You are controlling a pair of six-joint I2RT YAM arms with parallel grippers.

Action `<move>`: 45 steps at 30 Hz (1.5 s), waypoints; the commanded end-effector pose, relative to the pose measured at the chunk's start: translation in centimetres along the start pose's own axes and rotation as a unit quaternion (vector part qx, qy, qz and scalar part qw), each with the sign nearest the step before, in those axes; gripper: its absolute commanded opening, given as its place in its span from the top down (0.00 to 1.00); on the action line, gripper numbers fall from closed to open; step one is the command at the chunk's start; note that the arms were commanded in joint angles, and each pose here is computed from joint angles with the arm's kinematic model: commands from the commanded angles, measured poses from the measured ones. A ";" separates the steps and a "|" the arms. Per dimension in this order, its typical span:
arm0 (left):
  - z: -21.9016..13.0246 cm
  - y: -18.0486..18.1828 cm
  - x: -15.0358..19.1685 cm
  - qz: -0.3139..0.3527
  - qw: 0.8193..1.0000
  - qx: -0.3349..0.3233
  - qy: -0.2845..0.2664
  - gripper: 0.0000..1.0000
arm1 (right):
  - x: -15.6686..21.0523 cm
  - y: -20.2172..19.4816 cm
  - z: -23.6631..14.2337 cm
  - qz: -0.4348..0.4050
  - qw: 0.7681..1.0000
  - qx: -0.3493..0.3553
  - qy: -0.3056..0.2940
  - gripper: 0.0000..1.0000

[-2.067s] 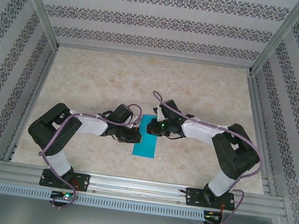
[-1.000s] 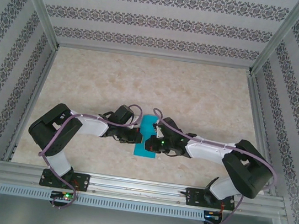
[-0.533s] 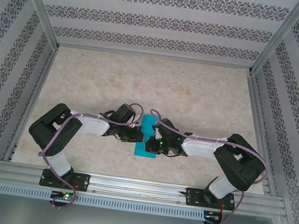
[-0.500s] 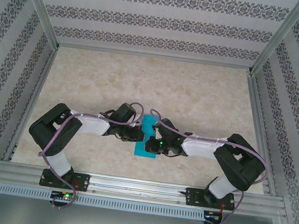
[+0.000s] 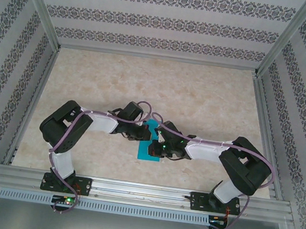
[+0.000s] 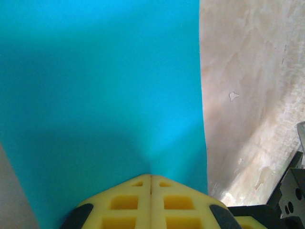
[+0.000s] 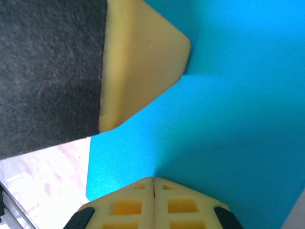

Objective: Fold a paper plane with a square sheet of paper (fold left side to right side)
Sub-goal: First fold the square sheet of paper in half at the center of the table.

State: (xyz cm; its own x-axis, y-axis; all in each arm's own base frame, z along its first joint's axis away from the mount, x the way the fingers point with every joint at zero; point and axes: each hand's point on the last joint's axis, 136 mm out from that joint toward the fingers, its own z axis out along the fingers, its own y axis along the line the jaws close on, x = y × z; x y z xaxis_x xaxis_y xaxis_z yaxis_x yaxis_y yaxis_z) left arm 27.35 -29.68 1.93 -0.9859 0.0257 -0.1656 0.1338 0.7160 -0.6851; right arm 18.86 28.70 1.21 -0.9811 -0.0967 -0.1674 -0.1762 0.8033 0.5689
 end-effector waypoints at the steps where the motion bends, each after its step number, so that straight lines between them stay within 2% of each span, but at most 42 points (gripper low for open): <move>1: 0.1 1.4 -0.8 0.005 1.000 -0.020 -0.011 0.97 | 4.0 -6.1 0.3 0.019 0.991 0.118 0.060 1.00; 10: -0.4 3.8 -2.1 -0.011 0.999 -0.034 -0.032 0.97 | 5.0 -7.2 0.1 0.013 0.987 0.139 0.079 1.00; 22: -1.3 5.2 -5.2 -0.002 0.998 -0.035 -0.060 0.97 | 5.7 -6.7 0.0 0.005 0.987 0.126 0.098 1.00; 31: -1.9 6.0 -7.5 0.004 0.995 -0.004 -0.105 0.97 | 6.3 -6.5 0.1 0.006 0.987 0.117 0.107 1.00; 45: -2.2 7.4 -11.2 0.005 0.993 -0.017 -0.114 0.97 | 6.5 -6.1 0.2 0.013 0.989 0.107 0.104 1.00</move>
State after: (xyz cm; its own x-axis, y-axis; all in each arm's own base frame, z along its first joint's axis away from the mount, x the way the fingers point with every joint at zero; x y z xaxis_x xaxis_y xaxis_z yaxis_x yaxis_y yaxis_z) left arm 34.32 -27.22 2.27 -0.9764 -0.0381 -0.2126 0.1454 0.6122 -0.7772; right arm 19.40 28.57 1.20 -0.9665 -0.1319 -0.2203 -0.2338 0.8072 0.5420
